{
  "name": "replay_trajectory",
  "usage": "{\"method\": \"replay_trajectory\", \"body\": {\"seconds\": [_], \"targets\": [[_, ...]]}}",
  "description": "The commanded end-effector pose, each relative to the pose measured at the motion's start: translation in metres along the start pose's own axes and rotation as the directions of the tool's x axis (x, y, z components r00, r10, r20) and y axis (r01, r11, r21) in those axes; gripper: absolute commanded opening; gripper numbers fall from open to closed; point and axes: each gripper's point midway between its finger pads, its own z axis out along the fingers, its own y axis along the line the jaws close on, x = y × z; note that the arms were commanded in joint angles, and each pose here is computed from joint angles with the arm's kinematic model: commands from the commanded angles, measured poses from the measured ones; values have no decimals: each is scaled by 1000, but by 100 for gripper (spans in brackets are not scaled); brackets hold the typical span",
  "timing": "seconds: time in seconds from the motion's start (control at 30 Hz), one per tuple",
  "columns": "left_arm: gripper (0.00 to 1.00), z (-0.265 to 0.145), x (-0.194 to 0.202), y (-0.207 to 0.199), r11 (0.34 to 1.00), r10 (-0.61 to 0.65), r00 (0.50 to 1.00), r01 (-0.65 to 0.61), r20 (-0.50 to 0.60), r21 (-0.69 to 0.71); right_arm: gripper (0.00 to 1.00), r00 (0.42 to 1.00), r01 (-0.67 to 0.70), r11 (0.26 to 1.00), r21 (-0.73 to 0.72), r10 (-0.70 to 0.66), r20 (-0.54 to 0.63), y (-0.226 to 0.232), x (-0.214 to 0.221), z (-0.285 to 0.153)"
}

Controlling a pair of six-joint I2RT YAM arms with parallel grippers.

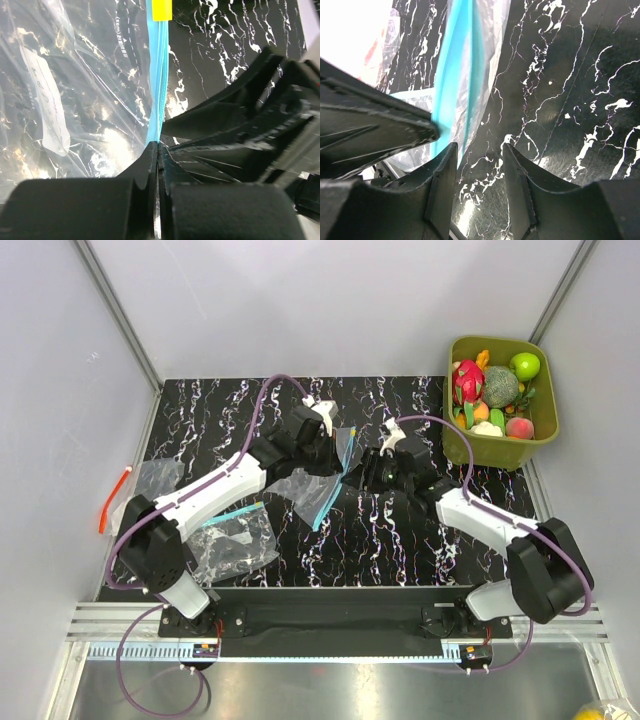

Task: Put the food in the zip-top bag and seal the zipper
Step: Open the zipper of the food storage bag.

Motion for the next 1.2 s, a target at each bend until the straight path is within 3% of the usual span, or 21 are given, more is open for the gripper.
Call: {"method": "replay_trajectory", "body": {"seconds": [0.0,0.17,0.37,0.47,0.6,0.67,0.77,0.8,1.03,1.17], "targets": [[0,-27,-32,-33,994,14,995,-25,101,108,47,997,27,999,-36,-24,71,17,-22,6],[0,-33,-32,-39,990,9,994,-24,106,142,46,997,18,1000,-19,-17,79,13,-24,9],[0,-36,-32,-31,995,32,995,-41,97,93,24,996,3,997,83,-11,92,-2,-29,7],[0,-39,-33,-12,996,77,995,-75,64,-40,12,995,12,995,101,-23,101,0,-33,1],[2,-52,-33,19,936,176,984,-161,19,-313,0,993,33,991,129,-47,109,7,-42,-9],[8,-53,-35,17,923,196,981,-178,16,-341,0,991,48,992,120,-63,121,14,-46,-11],[26,-52,-31,12,910,224,974,-204,16,-361,0,993,48,991,129,-61,105,17,-44,-13],[37,-49,-28,7,908,238,971,-218,12,-359,0,992,48,991,126,-62,108,19,-45,-13],[71,-39,-14,-14,906,278,961,-265,-10,-330,0,991,50,991,127,-64,115,25,-49,-14],[80,-44,-13,-29,917,287,958,-268,22,-294,0,991,42,993,111,-55,121,30,-50,-15]]}}
